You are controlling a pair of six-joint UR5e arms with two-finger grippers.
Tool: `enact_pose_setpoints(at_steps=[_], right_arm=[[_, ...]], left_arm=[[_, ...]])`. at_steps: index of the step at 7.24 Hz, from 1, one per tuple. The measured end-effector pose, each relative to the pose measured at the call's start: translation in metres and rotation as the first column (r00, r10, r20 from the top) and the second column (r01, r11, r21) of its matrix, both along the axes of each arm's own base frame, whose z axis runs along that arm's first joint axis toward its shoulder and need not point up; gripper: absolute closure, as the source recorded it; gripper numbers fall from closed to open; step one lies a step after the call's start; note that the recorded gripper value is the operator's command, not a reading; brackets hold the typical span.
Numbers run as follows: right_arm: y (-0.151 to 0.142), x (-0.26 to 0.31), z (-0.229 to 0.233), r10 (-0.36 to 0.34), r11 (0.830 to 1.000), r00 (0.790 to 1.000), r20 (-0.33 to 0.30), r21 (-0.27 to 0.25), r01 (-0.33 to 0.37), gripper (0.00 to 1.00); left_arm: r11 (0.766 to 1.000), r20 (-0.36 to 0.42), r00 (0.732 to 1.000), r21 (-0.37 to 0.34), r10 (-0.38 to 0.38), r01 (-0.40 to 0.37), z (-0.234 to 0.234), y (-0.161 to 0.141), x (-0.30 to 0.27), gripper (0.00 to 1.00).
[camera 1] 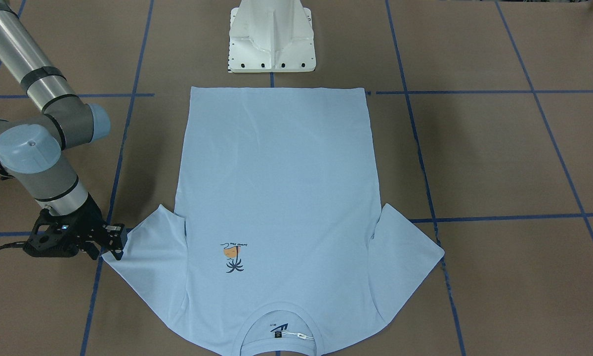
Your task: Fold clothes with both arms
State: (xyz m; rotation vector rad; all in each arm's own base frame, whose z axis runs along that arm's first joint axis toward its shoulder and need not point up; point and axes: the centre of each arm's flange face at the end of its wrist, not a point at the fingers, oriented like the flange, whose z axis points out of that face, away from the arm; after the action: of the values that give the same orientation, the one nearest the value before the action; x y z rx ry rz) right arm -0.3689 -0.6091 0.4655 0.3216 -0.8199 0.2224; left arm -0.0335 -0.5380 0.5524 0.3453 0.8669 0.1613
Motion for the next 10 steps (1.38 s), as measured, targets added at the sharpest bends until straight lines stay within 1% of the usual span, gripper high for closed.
enact_pose_setpoints(at_steps=[1,2,4,6,7,8,9,10], right_arm=[[-0.001,0.000,0.003,0.002,1.000,1.000,-0.007,-0.001,-0.002,0.74],[-0.001,0.000,0.005,0.005,1.000,1.000,-0.012,-0.003,-0.005,1.00],[-0.003,-0.001,0.007,0.007,1.000,1.000,-0.015,-0.007,-0.007,1.00],[-0.004,-0.004,-0.002,0.008,1.000,1.000,-0.002,-0.003,-0.008,1.00],[-0.003,-0.011,-0.022,0.008,1.000,1.000,0.025,0.006,-0.008,1.00],[-0.003,-0.029,-0.057,0.024,1.000,0.997,0.079,-0.002,-0.024,1.00],[-0.004,-0.056,-0.101,0.055,0.998,0.988,0.143,-0.037,-0.050,1.00],[-0.006,-0.087,-0.149,0.088,0.994,0.978,0.187,-0.080,-0.075,1.00]], left_arm=[[1.000,0.001,1.000,0.001,0.000,0.000,0.000,0.000,0.000,0.00],[1.000,0.002,1.000,0.001,0.000,0.000,0.000,0.000,0.000,0.00],[1.000,0.002,1.000,0.001,0.000,0.000,0.000,0.000,0.000,0.00],[1.000,0.002,1.000,0.001,0.000,0.000,0.000,0.000,0.000,0.00],[1.000,0.002,1.000,0.001,-0.001,0.001,0.000,0.000,0.000,0.00],[1.000,0.001,1.000,0.002,-0.001,0.001,0.000,0.000,0.000,0.00],[1.000,-0.001,1.000,0.002,-0.001,0.001,0.000,0.000,0.000,0.00],[1.000,-0.002,1.000,0.000,-0.001,0.001,0.000,0.000,0.000,0.00]])
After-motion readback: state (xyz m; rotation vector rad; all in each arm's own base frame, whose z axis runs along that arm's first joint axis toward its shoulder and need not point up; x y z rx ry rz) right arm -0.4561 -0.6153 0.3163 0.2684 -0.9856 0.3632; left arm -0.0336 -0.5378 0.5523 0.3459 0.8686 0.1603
